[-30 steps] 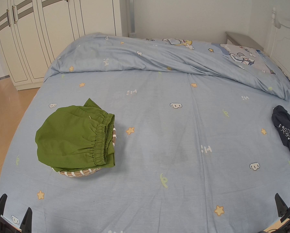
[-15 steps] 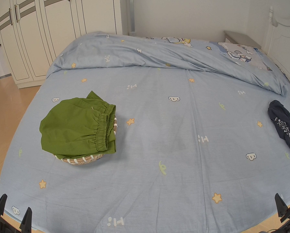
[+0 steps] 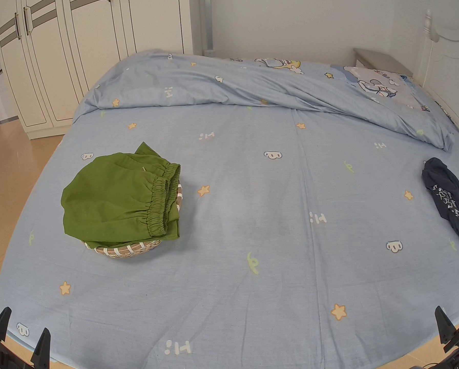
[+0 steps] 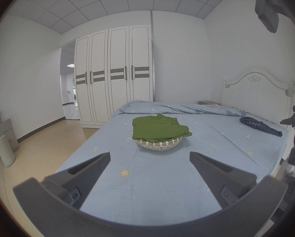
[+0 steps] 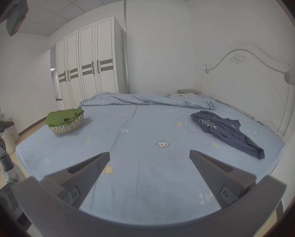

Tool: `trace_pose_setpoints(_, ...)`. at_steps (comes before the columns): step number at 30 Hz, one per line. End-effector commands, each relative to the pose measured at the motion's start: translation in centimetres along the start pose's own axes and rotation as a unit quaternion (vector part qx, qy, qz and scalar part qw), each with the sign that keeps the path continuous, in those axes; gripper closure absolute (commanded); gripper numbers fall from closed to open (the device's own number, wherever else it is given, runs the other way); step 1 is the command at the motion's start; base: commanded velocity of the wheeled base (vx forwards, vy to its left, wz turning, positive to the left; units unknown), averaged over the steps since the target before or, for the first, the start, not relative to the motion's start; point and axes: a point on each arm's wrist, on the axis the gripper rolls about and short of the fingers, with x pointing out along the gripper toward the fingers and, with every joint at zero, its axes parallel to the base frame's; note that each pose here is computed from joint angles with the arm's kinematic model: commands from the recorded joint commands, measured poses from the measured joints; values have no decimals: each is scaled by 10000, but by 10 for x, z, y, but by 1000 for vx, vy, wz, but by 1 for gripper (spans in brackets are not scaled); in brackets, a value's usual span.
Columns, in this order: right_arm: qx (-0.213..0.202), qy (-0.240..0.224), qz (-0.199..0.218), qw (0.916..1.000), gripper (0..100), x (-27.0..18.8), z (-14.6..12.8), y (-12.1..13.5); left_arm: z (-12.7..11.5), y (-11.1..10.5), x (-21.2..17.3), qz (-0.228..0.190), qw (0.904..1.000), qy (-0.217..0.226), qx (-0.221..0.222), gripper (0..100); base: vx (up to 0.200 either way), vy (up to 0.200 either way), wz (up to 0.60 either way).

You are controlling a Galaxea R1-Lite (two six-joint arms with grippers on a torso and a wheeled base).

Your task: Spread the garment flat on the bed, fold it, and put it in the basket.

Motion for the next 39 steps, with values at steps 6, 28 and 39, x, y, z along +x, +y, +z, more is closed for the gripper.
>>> trace_pose_setpoints(6, -1, 6, 7, 10000, 0, 0, -5, 0, -5, 0, 0, -1, 10000, 1, 1, 0, 0, -200, 0)
trace_pose_setpoints(28, -1, 6, 7, 10000, 0, 0, -5, 0, -5, 0, 0, -1, 10000, 9, -7, 0, 0, -200, 0)
trace_pose_setpoints(39, -1, 6, 7, 10000, 0, 0, -5, 0, -5, 0, 0, -1, 10000, 9, -7, 0, 0, -18, 0)
